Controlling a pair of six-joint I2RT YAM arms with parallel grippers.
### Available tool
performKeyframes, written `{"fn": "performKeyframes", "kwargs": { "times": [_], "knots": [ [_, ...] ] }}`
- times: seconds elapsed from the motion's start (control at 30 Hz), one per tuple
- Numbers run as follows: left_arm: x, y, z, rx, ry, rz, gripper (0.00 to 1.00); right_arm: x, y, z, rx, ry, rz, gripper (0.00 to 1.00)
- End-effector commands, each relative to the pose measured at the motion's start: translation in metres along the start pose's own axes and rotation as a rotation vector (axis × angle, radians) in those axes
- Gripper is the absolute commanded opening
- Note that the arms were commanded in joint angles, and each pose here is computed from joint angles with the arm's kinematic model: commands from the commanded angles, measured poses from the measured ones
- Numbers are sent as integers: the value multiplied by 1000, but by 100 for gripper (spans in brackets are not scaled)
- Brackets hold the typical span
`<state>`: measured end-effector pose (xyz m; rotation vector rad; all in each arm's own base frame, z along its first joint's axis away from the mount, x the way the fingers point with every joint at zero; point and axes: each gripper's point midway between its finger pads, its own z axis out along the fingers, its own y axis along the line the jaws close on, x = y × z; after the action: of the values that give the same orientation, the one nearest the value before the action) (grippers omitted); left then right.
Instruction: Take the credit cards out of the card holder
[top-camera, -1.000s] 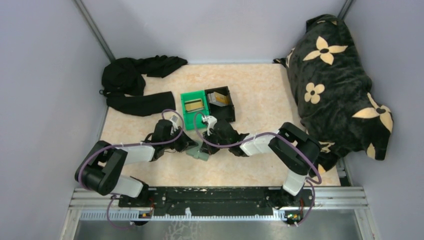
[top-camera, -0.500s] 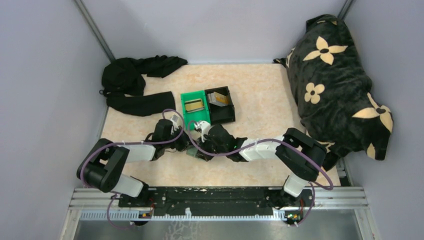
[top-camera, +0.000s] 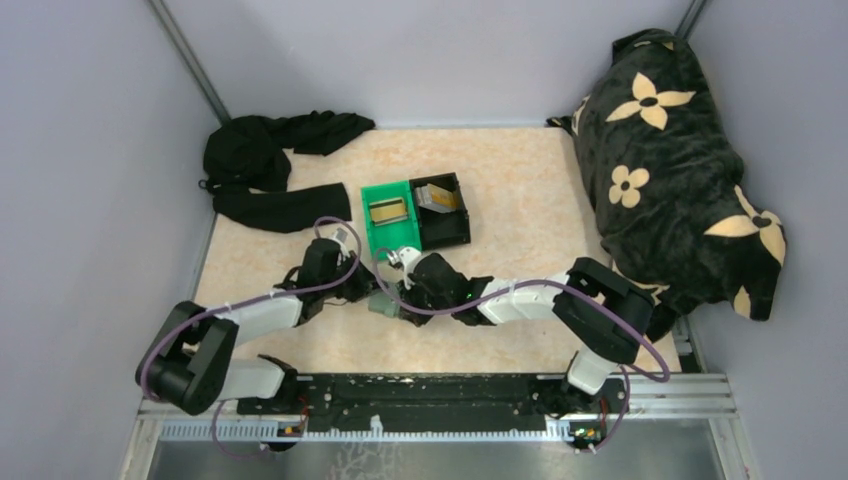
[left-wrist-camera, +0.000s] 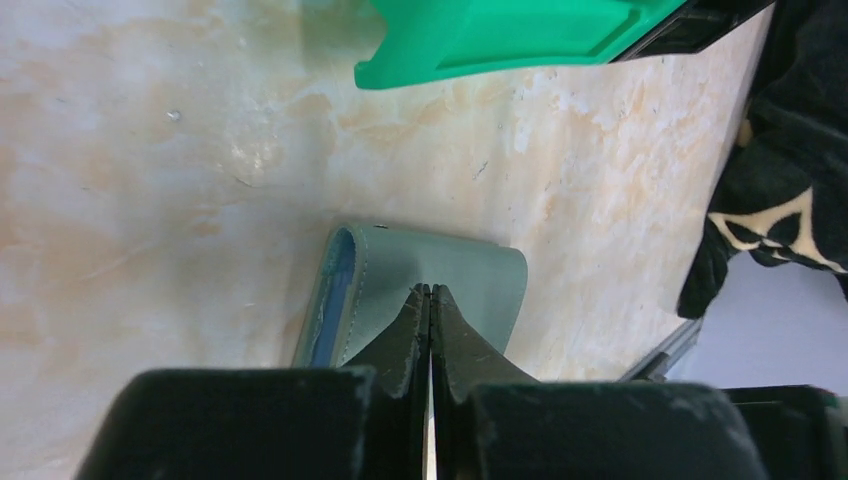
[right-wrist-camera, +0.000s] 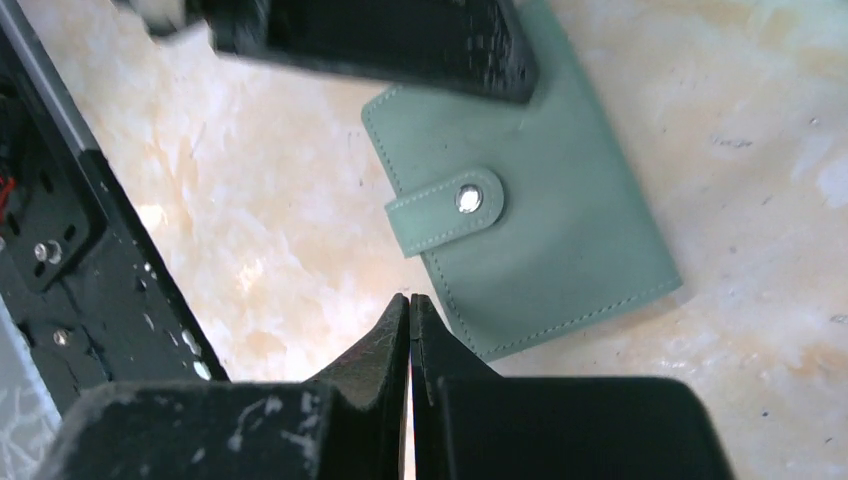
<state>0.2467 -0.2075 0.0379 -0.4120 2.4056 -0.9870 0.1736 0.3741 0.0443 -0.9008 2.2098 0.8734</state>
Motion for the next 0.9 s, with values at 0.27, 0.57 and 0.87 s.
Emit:
{"fn": "performKeyframes", "kwargs": {
  "times": [0.27,0.57,0.87],
  "knots": [
    [-55,14,15,-159,-187,158,31,17,2,0,-3,28,19,0],
    [-32,56,26,-256,-129,169,37,2,-22,-8,10,-23,96,0],
    [13,57,2,-233,-36,136,37,-22,-70,-2,96,-45,104,0]
  ]
}}
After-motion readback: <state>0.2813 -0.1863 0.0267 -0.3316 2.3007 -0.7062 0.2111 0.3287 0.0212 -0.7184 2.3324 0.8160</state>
